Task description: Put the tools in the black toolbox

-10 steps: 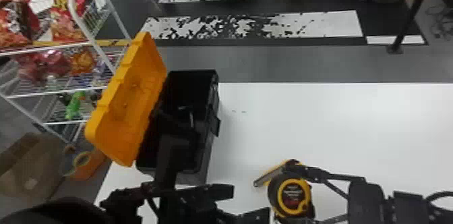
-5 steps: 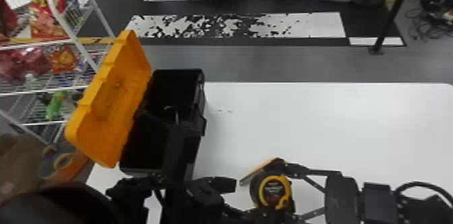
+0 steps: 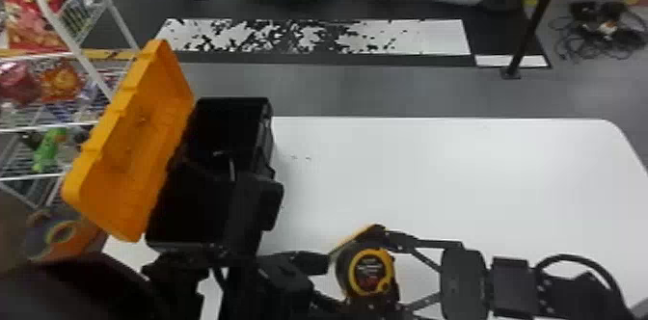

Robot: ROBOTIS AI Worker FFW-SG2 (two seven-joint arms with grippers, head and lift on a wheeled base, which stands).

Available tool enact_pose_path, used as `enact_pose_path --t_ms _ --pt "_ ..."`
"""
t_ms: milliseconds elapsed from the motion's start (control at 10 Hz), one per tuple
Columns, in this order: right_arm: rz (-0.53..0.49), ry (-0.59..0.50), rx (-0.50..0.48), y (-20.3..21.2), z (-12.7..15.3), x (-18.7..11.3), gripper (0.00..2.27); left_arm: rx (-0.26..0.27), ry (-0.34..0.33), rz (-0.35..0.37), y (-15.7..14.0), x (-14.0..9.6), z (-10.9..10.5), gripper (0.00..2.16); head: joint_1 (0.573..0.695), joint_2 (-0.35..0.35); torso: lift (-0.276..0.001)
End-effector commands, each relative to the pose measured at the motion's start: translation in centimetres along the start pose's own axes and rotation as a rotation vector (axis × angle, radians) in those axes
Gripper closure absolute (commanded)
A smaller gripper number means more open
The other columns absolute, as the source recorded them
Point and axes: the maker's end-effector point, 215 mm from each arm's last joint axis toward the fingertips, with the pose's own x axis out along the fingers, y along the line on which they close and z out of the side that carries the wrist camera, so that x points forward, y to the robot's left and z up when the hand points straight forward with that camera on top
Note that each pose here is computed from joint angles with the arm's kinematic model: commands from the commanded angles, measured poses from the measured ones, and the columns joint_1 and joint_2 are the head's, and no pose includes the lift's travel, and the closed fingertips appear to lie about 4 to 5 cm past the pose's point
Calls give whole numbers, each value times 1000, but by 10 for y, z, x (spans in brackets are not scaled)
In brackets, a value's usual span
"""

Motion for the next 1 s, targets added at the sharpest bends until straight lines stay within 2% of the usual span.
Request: enact_pose_path --t_ms 0,200,300,400,500,700,800,900 --pt "0 -3 -2 0 2 1 2040 -13 -2 -7 -2 3 0 120 695 89 -39" --pt "0 -4 -3 0 2 1 2037 -16 -9 -15 -2 5 5 259 695 82 -39" --pt "0 -3 -2 0 2 1 2037 -19 -10 -29 -3 8 7 475 695 78 -39" --pt "0 -4 -3 0 2 1 2037 -23 -7 -36 -3 10 7 782 695 72 -39" --pt "2 -3 -3 0 2 1 2037 -25 -7 -40 -2 12 8 1217 695 69 -39" --pt "1 -2 -2 0 1 1 2037 -36 -8 -56 -1 14 9 1652 695 64 -39" --pt "0 -5 -6 0 3 1 2037 -49 -8 -64 0 14 9 2098 695 62 -39" --pt "-2 -4 -3 0 2 0 2034 -49 -8 -56 3 14 9 2121 695 60 -39"
